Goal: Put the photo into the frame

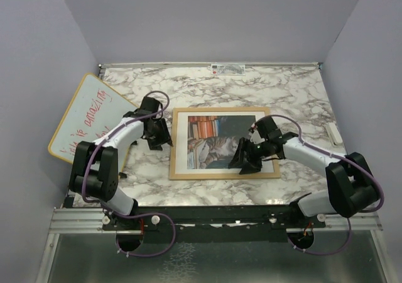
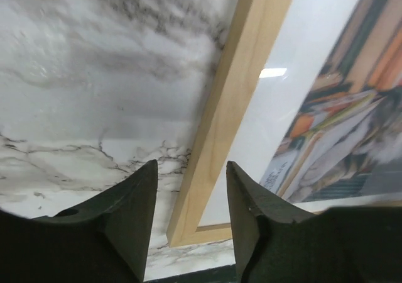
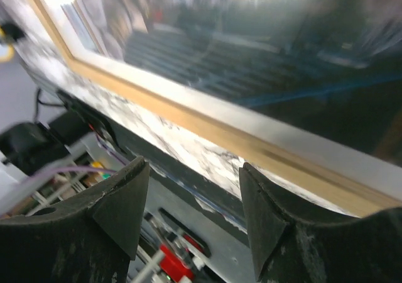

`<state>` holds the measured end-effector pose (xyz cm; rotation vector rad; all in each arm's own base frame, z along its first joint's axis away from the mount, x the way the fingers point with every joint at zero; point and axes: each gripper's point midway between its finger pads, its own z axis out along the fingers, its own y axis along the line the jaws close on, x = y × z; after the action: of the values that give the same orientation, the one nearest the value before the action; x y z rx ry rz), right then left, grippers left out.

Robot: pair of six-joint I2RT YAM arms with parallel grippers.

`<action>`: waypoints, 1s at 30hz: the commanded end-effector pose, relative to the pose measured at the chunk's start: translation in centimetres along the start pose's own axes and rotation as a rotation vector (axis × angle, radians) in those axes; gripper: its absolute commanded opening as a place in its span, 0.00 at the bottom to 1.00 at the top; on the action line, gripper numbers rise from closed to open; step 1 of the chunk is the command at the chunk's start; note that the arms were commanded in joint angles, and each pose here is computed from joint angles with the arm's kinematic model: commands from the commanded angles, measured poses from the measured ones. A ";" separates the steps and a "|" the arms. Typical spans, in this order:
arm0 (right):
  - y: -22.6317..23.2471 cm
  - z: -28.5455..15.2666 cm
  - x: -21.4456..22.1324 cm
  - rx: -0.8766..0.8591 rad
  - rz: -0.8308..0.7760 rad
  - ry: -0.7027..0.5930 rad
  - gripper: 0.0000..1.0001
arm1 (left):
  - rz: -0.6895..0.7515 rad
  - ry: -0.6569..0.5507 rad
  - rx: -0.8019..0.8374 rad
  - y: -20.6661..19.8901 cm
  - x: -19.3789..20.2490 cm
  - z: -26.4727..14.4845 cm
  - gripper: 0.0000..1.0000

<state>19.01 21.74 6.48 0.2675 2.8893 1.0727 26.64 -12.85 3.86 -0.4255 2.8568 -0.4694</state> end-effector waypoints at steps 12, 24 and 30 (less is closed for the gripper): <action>-6.9 1.5 1.5 0.308 -0.008 -0.010 0.70 | 0.253 -0.320 0.165 -12.6 -18.3 -1.4 0.76; -8.3 0.8 -5.9 0.444 -0.072 -0.200 0.72 | 0.491 -0.314 0.282 -18.0 -23.9 8.5 0.86; -8.1 -0.1 -8.4 0.433 -0.063 -0.225 0.72 | 0.523 -0.252 0.286 -17.1 -22.5 10.6 0.88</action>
<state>23.20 16.99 2.42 0.3114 2.9277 0.5504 55.74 -23.92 5.60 0.2144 2.4205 -0.6114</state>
